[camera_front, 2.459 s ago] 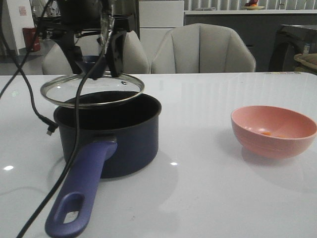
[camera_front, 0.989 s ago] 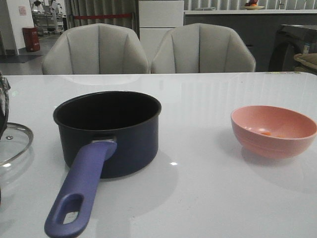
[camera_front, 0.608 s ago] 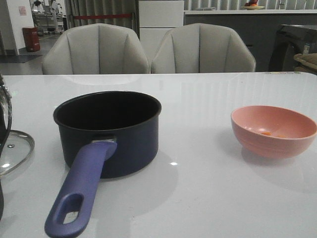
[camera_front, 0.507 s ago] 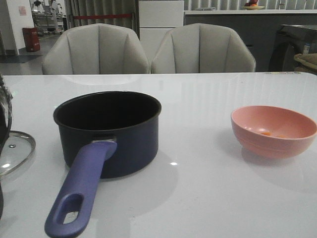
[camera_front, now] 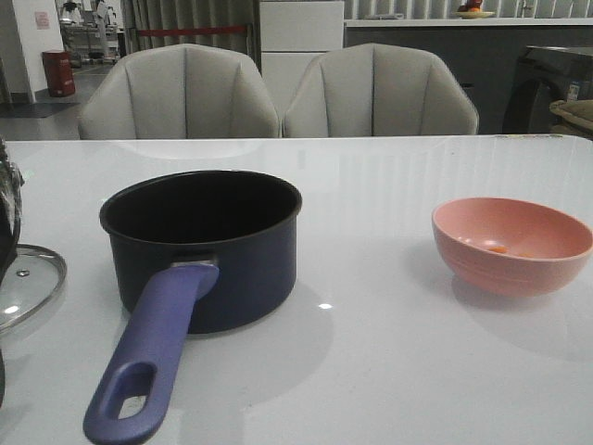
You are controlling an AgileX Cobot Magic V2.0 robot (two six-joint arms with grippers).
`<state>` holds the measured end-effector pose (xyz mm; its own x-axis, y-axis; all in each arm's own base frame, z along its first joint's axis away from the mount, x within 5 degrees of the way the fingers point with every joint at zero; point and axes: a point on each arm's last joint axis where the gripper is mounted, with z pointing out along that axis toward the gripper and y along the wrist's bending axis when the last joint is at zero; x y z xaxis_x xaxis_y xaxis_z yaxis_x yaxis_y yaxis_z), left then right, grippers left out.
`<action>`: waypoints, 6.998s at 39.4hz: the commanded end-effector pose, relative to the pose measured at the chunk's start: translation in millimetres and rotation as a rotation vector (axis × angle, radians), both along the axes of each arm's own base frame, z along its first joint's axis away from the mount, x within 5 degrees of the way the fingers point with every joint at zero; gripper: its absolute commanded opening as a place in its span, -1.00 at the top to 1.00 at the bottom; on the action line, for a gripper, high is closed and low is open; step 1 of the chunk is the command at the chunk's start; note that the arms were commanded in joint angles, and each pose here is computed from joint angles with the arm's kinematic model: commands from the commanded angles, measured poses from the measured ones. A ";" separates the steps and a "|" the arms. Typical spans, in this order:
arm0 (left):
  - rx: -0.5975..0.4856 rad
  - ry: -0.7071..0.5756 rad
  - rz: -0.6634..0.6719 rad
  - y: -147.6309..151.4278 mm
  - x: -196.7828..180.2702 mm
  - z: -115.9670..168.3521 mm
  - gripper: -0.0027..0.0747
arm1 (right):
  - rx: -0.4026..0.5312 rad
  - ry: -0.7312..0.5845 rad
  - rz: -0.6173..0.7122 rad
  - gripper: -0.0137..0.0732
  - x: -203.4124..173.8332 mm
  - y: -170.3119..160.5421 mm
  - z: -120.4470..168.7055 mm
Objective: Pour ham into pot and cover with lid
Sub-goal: 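Move the lid beside the saucepan and set it on the table, then reach the right gripper down to the rim of the pink bowl, then grip the bowl rim and lift the bowl over the saucepan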
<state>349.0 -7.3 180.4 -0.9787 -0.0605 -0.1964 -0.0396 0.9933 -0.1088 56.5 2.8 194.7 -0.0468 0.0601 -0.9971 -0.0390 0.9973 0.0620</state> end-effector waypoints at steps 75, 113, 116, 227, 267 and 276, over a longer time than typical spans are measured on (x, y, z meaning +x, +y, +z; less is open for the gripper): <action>0.002 -0.643 -0.010 -5.1 -141.4 153.2 -0.72 | -0.006 -0.082 -0.009 0.32 -0.8 -0.9 4.1; -0.104 -1.436 -0.214 -12.0 -289.9 119.8 -0.72 | -0.005 -0.098 -0.011 0.32 -0.8 -1.0 5.5; -0.121 -1.439 -0.233 -13.4 -290.4 119.5 -0.72 | -0.004 -0.116 -0.013 0.32 -0.9 -1.2 7.2; -0.128 -1.428 -0.244 -14.1 -290.5 118.0 -0.72 | 0.210 1.141 0.056 0.35 326.9 -10.8 -5.5; -0.128 -1.428 -0.244 -14.1 -290.5 118.0 -0.72 | -0.207 0.559 0.564 0.36 263.9 163.0 157.7; -0.128 -1.428 -0.244 -14.1 -290.5 118.0 -0.72 | -0.276 0.434 0.575 0.36 267.7 193.3 165.5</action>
<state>58.9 -21.2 283.1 -0.0360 0.0201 -0.9992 0.3355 0.9420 0.0068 324.2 192.6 324.3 -0.5233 -0.4005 -0.7522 -0.5989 0.8008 -0.0098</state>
